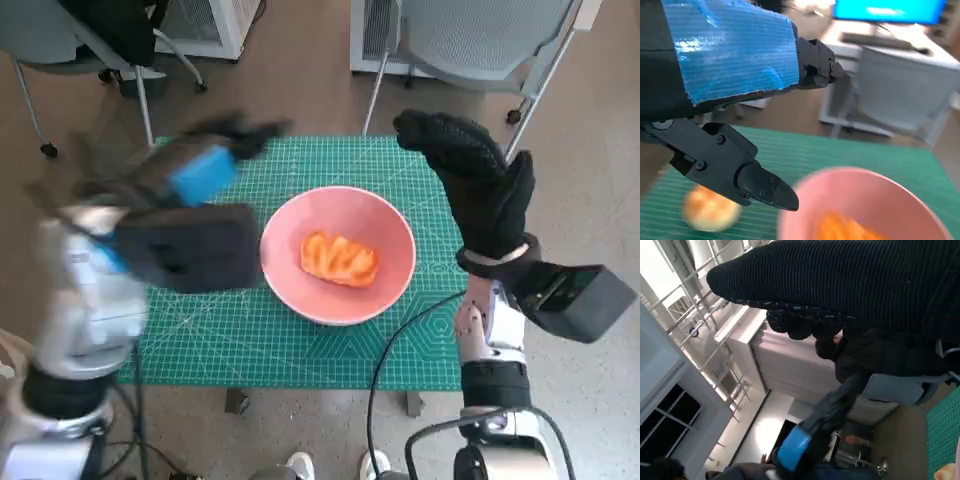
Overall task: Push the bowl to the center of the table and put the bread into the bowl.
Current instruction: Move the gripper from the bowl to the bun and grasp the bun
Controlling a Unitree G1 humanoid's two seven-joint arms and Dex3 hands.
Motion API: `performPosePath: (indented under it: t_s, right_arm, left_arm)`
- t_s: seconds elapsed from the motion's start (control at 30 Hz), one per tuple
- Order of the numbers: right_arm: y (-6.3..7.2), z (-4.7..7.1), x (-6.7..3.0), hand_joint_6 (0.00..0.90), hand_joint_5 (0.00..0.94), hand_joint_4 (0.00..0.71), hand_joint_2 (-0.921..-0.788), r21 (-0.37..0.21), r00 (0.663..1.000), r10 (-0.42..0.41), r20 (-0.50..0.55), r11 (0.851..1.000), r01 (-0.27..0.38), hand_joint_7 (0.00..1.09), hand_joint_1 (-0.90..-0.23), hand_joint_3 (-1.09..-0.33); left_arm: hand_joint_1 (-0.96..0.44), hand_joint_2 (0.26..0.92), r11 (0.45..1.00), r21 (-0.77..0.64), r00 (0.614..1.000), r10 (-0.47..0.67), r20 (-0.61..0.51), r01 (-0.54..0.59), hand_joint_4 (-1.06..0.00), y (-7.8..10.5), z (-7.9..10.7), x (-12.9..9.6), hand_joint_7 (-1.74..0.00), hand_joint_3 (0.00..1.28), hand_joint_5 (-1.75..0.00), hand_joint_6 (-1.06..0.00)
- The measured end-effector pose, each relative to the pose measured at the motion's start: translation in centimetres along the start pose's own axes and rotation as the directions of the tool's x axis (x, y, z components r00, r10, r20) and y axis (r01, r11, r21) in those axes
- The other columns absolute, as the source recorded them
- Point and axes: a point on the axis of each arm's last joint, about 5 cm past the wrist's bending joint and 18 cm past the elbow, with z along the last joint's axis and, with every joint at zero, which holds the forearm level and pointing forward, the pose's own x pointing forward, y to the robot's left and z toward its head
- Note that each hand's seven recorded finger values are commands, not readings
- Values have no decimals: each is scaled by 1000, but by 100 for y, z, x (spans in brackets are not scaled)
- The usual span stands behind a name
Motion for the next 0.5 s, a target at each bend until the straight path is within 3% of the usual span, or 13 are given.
performPosePath:
  t_s: [0.27, 0.5]
  right_arm:
    - [1, -10, -7, -1, 0, 68, -921, 3, 1000, -2, -5, 1000, 2, 281, -680, -850]
    - [4, -27, -15, -1, 0, 67, -921, 10, 1000, -4, -15, 1000, 4, 276, -682, -851]
  left_arm:
    - [-129, 690, 1000, 9, 994, -1, -105, 2, 1, 23, -235, -123, -3, 0, 1, -144]
    - [-9, 692, 999, 32, 970, -8, -242, 16, 1, -49, -340, -89, -1, 3, 1, -129]
